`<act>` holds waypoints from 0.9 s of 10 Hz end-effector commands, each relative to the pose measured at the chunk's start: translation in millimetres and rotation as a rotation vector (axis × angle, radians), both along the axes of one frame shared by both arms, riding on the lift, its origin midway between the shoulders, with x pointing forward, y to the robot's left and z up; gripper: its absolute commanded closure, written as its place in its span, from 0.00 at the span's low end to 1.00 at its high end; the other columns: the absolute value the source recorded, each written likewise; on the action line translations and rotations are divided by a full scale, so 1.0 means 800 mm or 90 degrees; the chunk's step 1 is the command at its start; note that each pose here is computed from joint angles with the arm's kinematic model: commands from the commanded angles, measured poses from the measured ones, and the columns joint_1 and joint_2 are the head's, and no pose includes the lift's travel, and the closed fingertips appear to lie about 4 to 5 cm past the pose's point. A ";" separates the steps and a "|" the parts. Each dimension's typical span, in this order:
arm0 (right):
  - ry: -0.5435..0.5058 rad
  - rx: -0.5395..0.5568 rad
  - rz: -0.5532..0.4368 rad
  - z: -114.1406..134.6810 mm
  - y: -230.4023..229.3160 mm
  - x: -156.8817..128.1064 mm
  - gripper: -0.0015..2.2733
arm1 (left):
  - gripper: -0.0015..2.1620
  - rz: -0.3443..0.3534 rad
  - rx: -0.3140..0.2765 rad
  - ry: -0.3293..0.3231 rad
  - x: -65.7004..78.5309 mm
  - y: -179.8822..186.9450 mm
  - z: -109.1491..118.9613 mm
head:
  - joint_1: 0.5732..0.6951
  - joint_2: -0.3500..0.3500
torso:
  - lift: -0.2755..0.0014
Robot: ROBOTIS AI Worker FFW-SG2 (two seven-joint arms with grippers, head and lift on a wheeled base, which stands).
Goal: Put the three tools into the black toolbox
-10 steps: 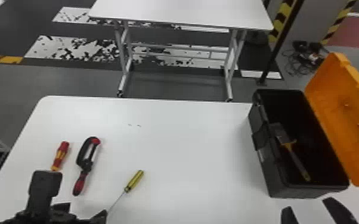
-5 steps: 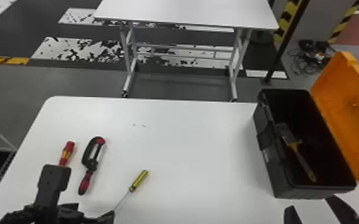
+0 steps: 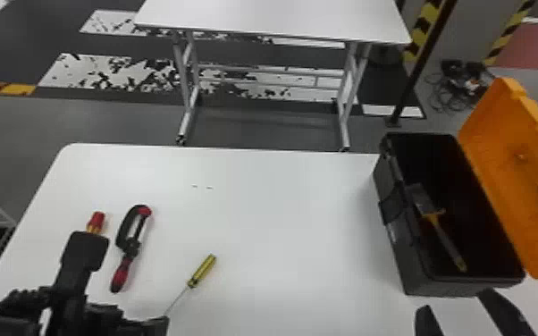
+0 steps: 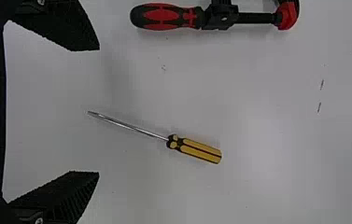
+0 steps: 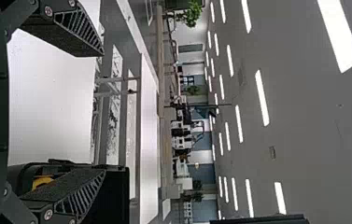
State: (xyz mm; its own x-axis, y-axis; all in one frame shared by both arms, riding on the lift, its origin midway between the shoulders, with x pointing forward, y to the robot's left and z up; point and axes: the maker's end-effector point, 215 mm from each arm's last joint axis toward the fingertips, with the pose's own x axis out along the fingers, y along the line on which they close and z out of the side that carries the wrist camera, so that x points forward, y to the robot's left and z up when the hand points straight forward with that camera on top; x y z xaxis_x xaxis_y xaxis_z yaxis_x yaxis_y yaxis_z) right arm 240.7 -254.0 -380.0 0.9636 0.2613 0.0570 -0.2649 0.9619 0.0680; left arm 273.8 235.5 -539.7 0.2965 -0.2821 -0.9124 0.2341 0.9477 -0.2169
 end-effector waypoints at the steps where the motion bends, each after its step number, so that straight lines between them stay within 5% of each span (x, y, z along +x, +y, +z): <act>1: -0.002 0.000 0.000 0.002 0.000 0.000 0.05 | 0.02 -0.009 0.006 0.011 0.006 -0.001 -0.006 | 1.00 0.44 | 0.81; 6: 0.016 -0.017 0.017 -0.005 0.011 -0.004 0.05 | 0.02 -0.093 0.008 0.049 0.049 -0.037 -0.033 | 1.00 0.41 | 0.81; 9: 0.019 -0.019 0.011 -0.007 0.007 -0.006 0.05 | 0.02 -0.168 0.046 0.080 0.065 -0.062 -0.059 | 1.00 0.35 | 0.81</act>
